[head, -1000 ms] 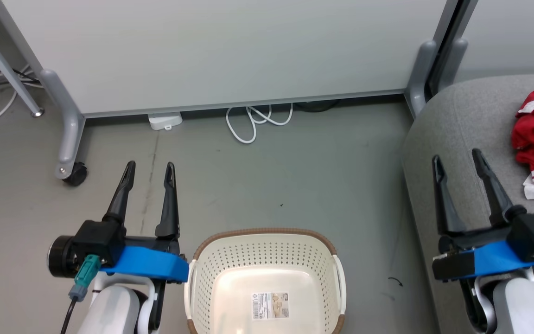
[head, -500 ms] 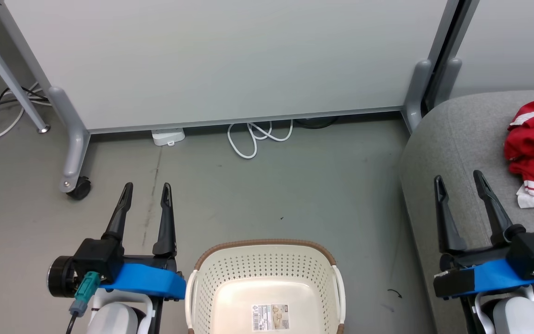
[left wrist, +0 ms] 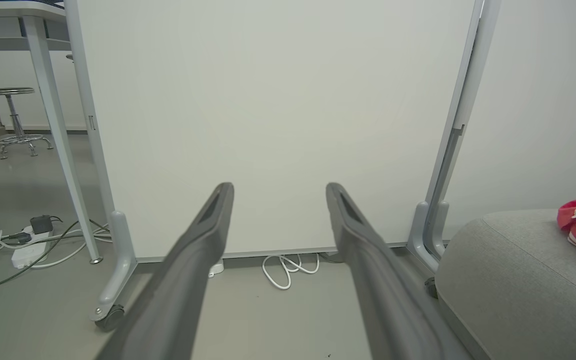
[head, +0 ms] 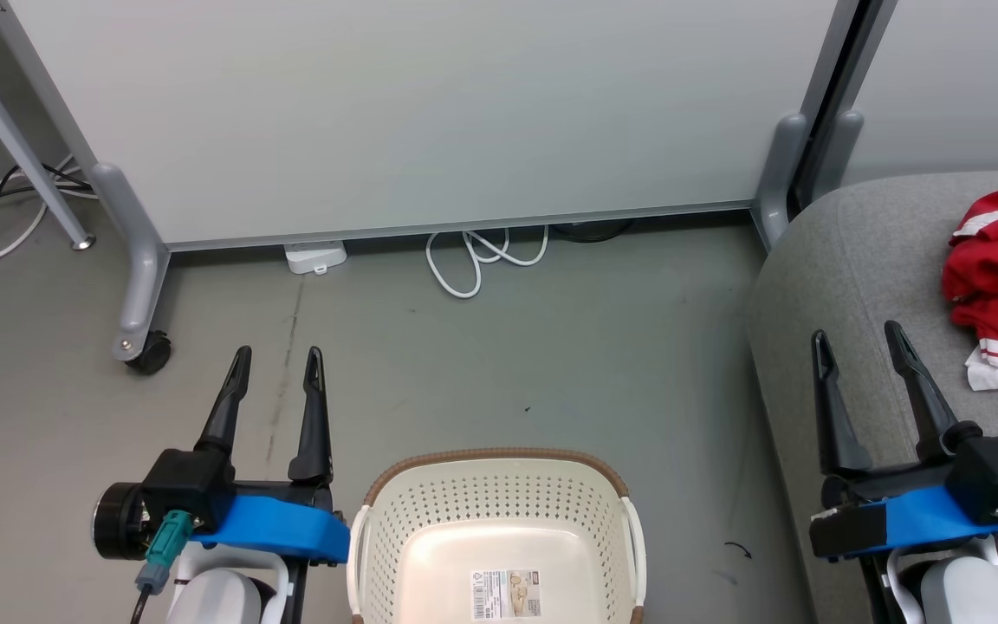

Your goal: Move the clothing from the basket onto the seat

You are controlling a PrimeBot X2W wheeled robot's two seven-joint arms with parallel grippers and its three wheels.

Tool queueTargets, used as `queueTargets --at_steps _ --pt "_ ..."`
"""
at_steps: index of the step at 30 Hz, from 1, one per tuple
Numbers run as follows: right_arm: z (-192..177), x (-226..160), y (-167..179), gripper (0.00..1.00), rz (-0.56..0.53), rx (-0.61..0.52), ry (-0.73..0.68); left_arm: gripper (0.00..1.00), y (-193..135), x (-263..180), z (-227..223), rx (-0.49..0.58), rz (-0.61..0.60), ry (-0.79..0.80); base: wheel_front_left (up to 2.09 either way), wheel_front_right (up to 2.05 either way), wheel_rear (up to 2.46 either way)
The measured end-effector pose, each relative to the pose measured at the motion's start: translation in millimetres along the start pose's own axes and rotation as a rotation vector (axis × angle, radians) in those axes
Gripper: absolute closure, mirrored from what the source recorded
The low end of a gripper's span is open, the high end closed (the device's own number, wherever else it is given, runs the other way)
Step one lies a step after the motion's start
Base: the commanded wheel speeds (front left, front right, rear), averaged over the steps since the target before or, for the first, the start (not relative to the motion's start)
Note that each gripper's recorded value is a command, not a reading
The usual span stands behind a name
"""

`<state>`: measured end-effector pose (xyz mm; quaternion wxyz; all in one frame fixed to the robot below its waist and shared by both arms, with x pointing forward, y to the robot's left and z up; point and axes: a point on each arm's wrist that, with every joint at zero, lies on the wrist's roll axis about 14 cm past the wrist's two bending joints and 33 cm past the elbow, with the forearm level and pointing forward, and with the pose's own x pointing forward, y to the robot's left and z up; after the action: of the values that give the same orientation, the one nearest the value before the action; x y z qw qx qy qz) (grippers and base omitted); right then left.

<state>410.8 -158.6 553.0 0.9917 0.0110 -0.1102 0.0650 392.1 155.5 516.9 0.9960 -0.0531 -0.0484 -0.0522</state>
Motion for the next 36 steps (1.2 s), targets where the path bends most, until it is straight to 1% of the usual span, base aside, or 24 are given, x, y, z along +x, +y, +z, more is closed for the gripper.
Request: queueTargets --at_steps 4,5,12,24,36 --pt "0 0 0 0.0 0.0 0.001 0.001 0.0 1 0 -1 0.007 0.004 0.003 0.0 0.0 0.0" --pt "0 0 0 1.0 0.0 0.001 0.001 1.0 2 0 -1 0.008 0.005 0.003 0.0 0.0 0.0" --pt "-27 -12 -1 1.0 -0.011 0.021 0.094 1.0 6 -21 -36 -0.016 0.031 0.119 0.0 0.0 0.0" --pt "-33 -16 -12 1.0 -0.091 0.256 0.124 1.0 19 -22 -40 -0.239 0.111 0.148 0.0 0.0 0.0" --pt "-37 -19 -19 1.0 -0.148 0.464 0.138 1.0 28 -21 -40 -0.44 0.166 0.153 0.0 0.0 0.0"
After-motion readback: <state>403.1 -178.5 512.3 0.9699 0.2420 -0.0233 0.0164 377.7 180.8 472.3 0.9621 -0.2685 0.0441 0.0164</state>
